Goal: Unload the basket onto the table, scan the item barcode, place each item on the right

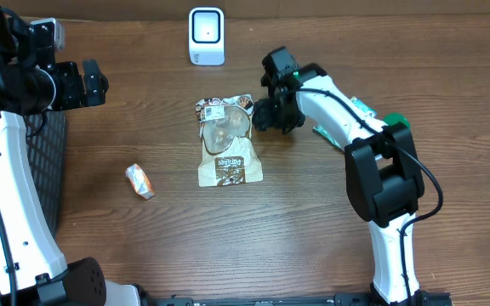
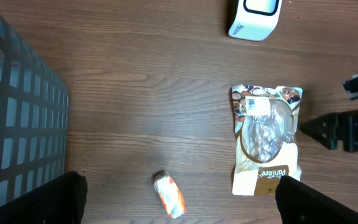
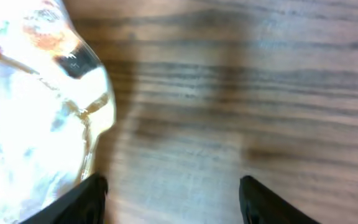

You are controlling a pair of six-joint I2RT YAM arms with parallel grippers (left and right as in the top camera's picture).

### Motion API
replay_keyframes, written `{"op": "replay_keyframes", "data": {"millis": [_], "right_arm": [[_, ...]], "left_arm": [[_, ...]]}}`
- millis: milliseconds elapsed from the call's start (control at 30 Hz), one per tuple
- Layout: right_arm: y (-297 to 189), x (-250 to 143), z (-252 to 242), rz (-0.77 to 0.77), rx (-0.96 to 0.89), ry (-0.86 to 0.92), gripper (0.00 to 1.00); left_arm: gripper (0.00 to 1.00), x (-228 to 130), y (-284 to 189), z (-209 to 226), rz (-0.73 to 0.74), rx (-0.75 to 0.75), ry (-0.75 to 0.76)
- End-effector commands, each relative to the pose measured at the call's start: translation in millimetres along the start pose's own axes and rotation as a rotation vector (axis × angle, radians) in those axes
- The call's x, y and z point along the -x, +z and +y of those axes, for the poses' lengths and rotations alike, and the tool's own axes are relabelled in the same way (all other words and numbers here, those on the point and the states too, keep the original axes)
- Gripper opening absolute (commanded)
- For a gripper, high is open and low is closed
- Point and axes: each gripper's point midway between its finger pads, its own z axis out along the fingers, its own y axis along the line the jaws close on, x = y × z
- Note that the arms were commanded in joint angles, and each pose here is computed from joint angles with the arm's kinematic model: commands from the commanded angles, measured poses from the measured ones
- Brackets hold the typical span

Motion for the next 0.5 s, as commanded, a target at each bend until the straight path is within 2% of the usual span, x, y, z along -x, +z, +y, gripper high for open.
{"op": "replay_keyframes", "data": {"millis": [0, 167, 267, 433, 467], "right_arm": [[-88, 39, 6, -0.155, 0.064, 0.010, 0.67], [-178, 33, -12, -0.193, 0.062, 0.057, 0.73], [-216, 20, -25, -0.201, 0.064, 0.079, 0.75], [-240, 3, -37, -0.180, 0.115, 0.134, 0.75], [-240, 1, -39, -0.172, 0.112, 0.142, 0.75]], "left_arm": [[1.00, 4, -1, -1, -0.010, 0.005, 0.026], [1.00, 11, -1, -4, -0.041, -0.016, -0.036], [0.99, 11, -1, -7, -0.038, -0.038, -0.121], [1.00, 12, -1, -20, -0.037, -0.114, -0.171], [0.95, 11, -1, -22, -0.030, -0.118, -0.187]]}}
